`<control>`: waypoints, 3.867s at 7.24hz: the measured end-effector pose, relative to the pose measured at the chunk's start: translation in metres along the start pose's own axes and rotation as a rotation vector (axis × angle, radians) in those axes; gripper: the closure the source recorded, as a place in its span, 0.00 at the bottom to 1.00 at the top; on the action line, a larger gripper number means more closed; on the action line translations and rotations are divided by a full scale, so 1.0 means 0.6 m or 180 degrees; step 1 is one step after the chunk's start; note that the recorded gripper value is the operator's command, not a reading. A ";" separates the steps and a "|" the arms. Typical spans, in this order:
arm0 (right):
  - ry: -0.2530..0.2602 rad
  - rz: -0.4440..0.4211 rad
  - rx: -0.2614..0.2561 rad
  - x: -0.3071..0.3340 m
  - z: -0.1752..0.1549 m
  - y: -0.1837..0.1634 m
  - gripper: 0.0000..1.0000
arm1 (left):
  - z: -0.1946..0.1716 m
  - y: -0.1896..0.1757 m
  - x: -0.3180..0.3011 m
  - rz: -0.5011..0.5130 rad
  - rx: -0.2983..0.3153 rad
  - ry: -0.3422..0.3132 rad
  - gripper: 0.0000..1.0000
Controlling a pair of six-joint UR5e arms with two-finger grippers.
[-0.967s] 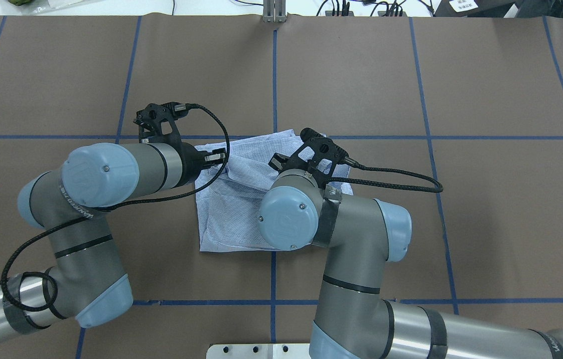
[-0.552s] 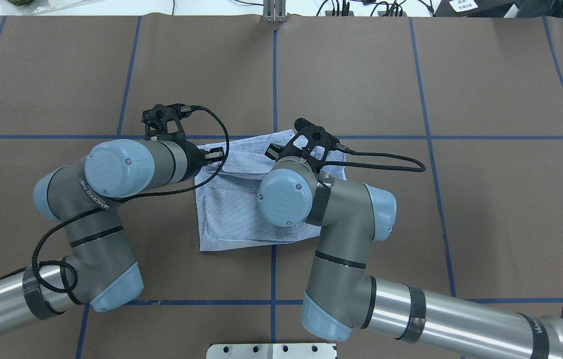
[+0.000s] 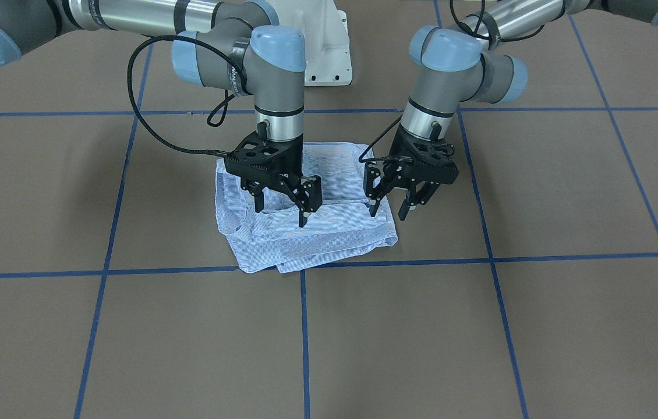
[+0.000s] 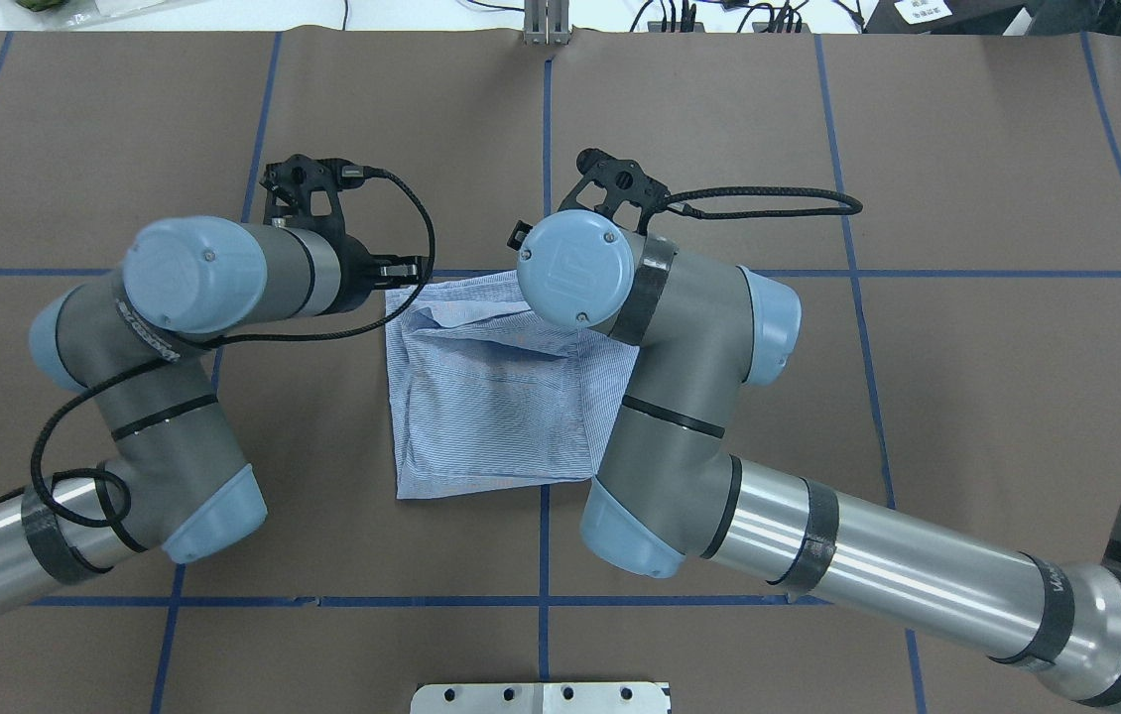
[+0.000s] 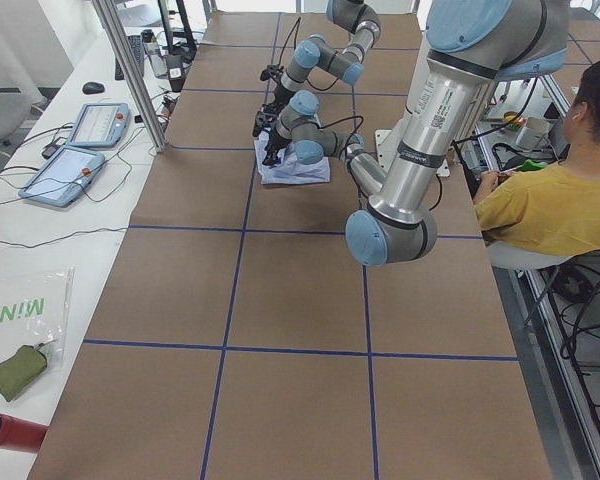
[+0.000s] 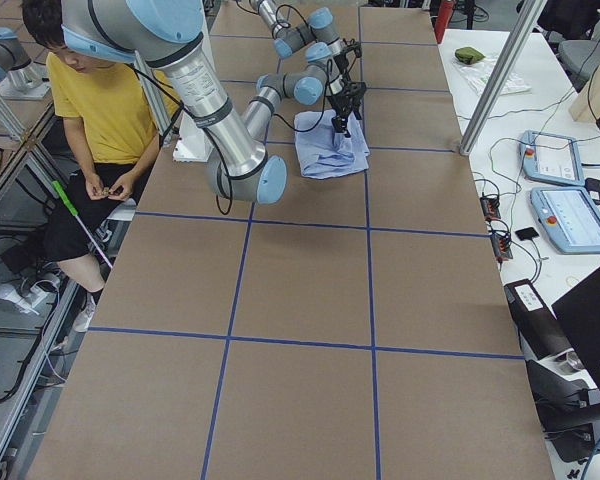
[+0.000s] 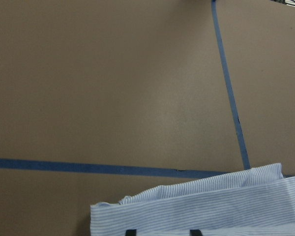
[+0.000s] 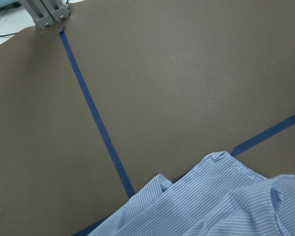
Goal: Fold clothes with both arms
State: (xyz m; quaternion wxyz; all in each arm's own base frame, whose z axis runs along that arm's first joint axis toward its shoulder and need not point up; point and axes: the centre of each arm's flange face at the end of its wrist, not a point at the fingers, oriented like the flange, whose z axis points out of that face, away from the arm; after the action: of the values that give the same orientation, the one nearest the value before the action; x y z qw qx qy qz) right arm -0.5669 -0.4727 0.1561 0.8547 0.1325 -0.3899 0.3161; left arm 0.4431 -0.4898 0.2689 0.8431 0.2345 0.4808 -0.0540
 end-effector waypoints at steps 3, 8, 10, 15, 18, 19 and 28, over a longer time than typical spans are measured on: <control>-0.0027 -0.0620 0.0067 0.006 -0.003 0.146 0.02 | -0.040 -0.076 -0.078 0.0489 -0.0135 0.0044 0.00; 0.0163 -0.1416 0.0360 0.025 0.072 0.189 0.11 | -0.047 -0.084 -0.087 0.0497 -0.0127 0.0046 0.00; 0.0117 -0.1379 0.0581 0.001 0.139 0.132 0.15 | -0.053 -0.088 -0.089 0.0488 -0.0108 0.0050 0.00; -0.0061 -0.1320 0.1117 -0.067 0.185 -0.024 0.04 | -0.081 -0.082 -0.104 0.0418 -0.0075 0.0058 0.00; -0.0115 -0.1241 0.0713 -0.015 0.096 0.026 0.06 | -0.092 -0.076 -0.108 0.0379 -0.0070 0.0070 0.00; -0.0009 -0.1131 0.0608 0.033 0.068 0.051 0.15 | -0.093 -0.075 -0.109 0.0376 -0.0071 0.0069 0.00; 0.0277 -0.0632 0.0925 0.083 0.221 -0.066 0.40 | -0.093 -0.068 -0.116 0.0367 -0.0082 0.0062 0.00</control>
State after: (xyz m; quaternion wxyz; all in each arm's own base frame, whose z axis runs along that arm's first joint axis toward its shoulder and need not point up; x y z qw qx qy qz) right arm -0.5936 -0.5437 0.2819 0.8697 0.2786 -0.2878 0.2886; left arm 0.3493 -0.5104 0.2890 0.8431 0.2514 0.4754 0.0031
